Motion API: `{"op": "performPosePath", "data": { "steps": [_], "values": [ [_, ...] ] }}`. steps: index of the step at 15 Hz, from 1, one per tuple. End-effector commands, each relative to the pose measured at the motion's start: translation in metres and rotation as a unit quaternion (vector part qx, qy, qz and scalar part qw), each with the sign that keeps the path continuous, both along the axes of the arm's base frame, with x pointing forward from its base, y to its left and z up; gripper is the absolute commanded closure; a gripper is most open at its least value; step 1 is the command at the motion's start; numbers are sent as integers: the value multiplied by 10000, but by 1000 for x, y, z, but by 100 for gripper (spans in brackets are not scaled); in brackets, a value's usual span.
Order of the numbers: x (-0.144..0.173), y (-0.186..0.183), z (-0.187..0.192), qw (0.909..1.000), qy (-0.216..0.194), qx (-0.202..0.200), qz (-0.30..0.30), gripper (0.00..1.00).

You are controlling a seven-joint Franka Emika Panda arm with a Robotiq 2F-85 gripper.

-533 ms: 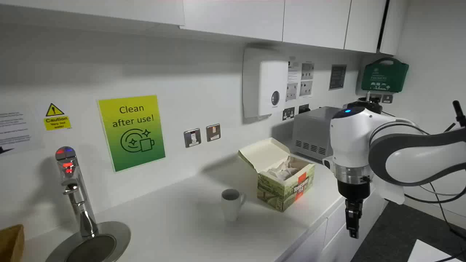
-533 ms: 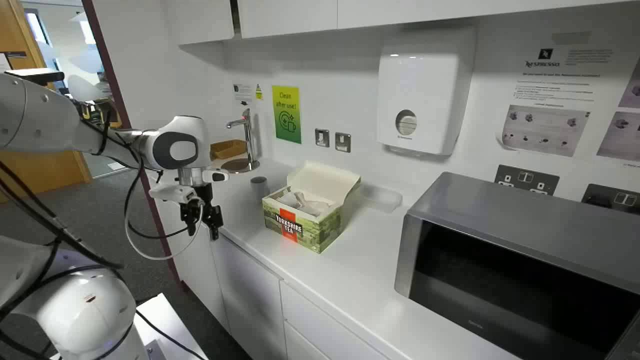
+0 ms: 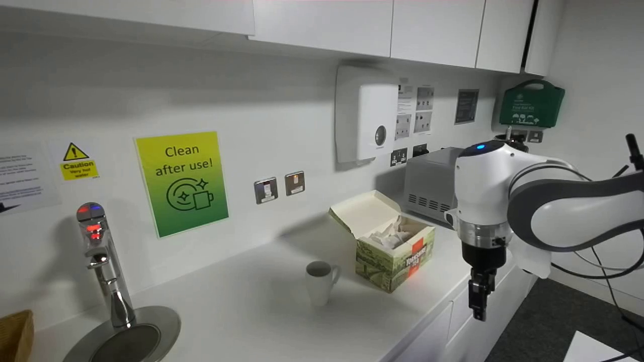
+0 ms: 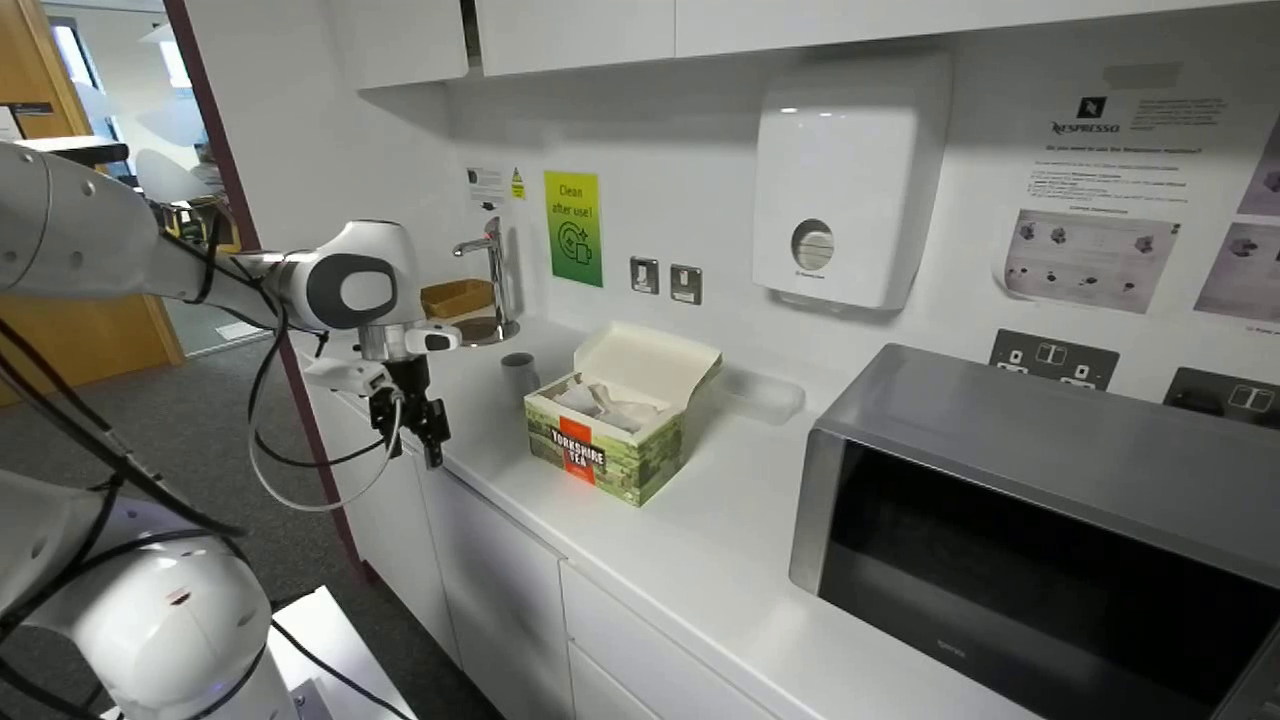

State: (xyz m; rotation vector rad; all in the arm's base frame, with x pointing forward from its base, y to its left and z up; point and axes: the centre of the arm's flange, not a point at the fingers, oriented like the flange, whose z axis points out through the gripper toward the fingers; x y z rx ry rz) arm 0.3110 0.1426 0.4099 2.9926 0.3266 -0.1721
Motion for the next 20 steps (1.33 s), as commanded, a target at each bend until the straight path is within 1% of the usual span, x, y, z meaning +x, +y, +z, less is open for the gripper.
{"op": "performPosePath", "data": {
  "steps": [1, 4, 8, 11, 14, 16, 17, 18, 20],
  "values": [
    [29, -4, 39, 9983, -433, -59, -392, 0],
    [53, -14, 63, 9948, -739, -92, -689, 0],
    [86, -28, 82, 9877, -1022, -126, -1174, 0],
    [126, -46, 91, 9770, -1187, -61, -1772, 0],
    [155, -62, 101, 9693, -1259, -31, -2110, 0],
    [169, -68, 107, 9678, -1260, -23, -2177, 0],
    [170, -68, 109, 9720, -1076, 52, -2088, 0],
    [152, -69, 95, 9712, -1179, 37, -2071, 0],
    [161, -70, 96, 9713, -1128, 47, -2092, 0]
  ]
}}
